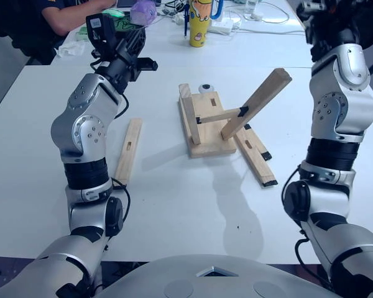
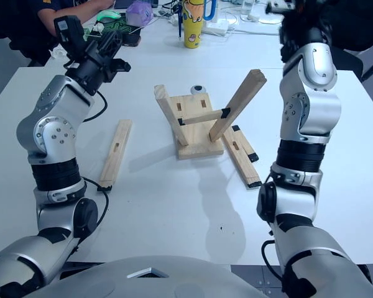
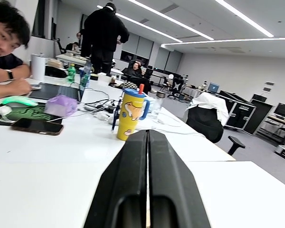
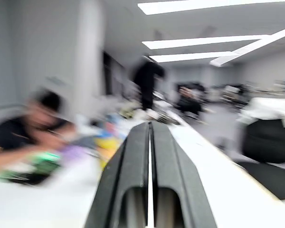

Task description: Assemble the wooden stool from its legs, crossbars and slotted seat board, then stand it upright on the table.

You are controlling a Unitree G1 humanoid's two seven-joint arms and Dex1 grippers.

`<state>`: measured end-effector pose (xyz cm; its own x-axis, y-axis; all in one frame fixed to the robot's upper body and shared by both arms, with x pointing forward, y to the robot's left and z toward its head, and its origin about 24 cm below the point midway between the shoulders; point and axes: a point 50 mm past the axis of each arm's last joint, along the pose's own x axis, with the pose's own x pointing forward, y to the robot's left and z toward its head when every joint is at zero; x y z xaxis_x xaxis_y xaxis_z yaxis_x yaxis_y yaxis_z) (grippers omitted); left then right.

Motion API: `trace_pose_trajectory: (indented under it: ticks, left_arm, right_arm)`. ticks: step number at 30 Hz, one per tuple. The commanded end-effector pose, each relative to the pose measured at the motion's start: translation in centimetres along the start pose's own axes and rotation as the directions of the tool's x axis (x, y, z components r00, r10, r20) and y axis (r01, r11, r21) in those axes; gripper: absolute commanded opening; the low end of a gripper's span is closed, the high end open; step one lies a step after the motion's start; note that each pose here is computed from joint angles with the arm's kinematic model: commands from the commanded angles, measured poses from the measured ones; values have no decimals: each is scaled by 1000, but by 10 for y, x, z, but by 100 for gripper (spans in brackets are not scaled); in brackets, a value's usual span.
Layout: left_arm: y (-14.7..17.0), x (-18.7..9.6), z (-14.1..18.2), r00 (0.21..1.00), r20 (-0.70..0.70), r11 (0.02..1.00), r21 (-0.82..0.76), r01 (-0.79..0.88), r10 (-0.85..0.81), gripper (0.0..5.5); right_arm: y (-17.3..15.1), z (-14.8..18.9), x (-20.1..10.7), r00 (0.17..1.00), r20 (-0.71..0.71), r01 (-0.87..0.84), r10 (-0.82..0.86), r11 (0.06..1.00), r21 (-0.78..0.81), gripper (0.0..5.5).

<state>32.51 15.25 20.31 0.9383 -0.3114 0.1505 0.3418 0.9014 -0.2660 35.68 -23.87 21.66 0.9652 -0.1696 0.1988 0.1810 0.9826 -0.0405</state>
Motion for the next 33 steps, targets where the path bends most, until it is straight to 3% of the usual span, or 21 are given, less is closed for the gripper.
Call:
trace_pose_trajectory:
  ticks: [1,4,6,7,8,10,11,14,16,18,20,21,23,25,27,30,33]
  left_arm:
    - [9,-10,-2,999,-4,999,11,-54,54,0]
    - [13,-13,-2,997,-3,997,10,-74,74,0]
    - [14,-15,-1,997,-2,996,9,-83,83,0]
    - [14,-15,-2,996,-4,996,8,-88,88,0]
    - [13,-16,-3,996,-8,996,9,-85,85,0]
    - [9,-15,-4,997,-13,997,10,-76,76,0]
    - [8,-15,-3,997,-10,997,7,-71,71,0]
    - [7,-15,1,997,5,997,0,-72,72,0]
    - [9,-16,2,996,9,996,4,-84,84,0]
    - [14,-18,1,994,8,994,9,-109,109,0]
    - [19,-20,1,990,8,990,12,-142,142,0]
    - [22,-21,1,987,11,987,17,-161,160,0]
    - [30,-27,3,977,29,976,39,-213,212,0]
    - [41,-32,7,961,58,960,68,-273,269,0]
    - [51,-39,10,945,77,941,97,-326,319,0]
    - [61,-52,4,940,28,921,192,-338,339,0]
    - [62,-67,-13,953,-150,926,316,-208,265,0]
  right_arm:
    - [-28,-61,-11,971,-231,47,-66,995,-86,4]
    - [-27,-84,-20,946,-316,-91,65,994,-68,4]
    - [4,-83,-33,888,-288,-356,358,932,60,4]
    - [30,-76,-53,754,-231,-597,615,788,150,4]
    - [49,-68,-80,553,-177,-780,814,580,232,4]
    - [66,-51,-128,183,-66,-916,981,194,351,4]
    - [72,-42,-139,98,-10,-919,995,94,383,4]
    - [83,-20,-151,-48,119,-912,992,-93,400,4]
    - [82,-14,-156,-127,127,-906,984,-167,388,4]
    - [80,-13,-157,-135,93,-914,986,-160,374,4]
    - [80,-17,-152,-88,44,-928,995,-98,359,4]
    - [81,-21,-146,-38,2,-939,999,-36,343,4]
    - [80,-40,-124,147,-144,-950,978,181,255,4]
    - [78,-52,-109,272,-228,-938,935,311,155,4]
    - [75,-58,-99,344,-267,-924,900,375,74,4]
    - [72,-64,-91,359,-331,-930,873,365,-46,4]
    - [69,-69,-90,320,-391,-947,863,304,-104,4]
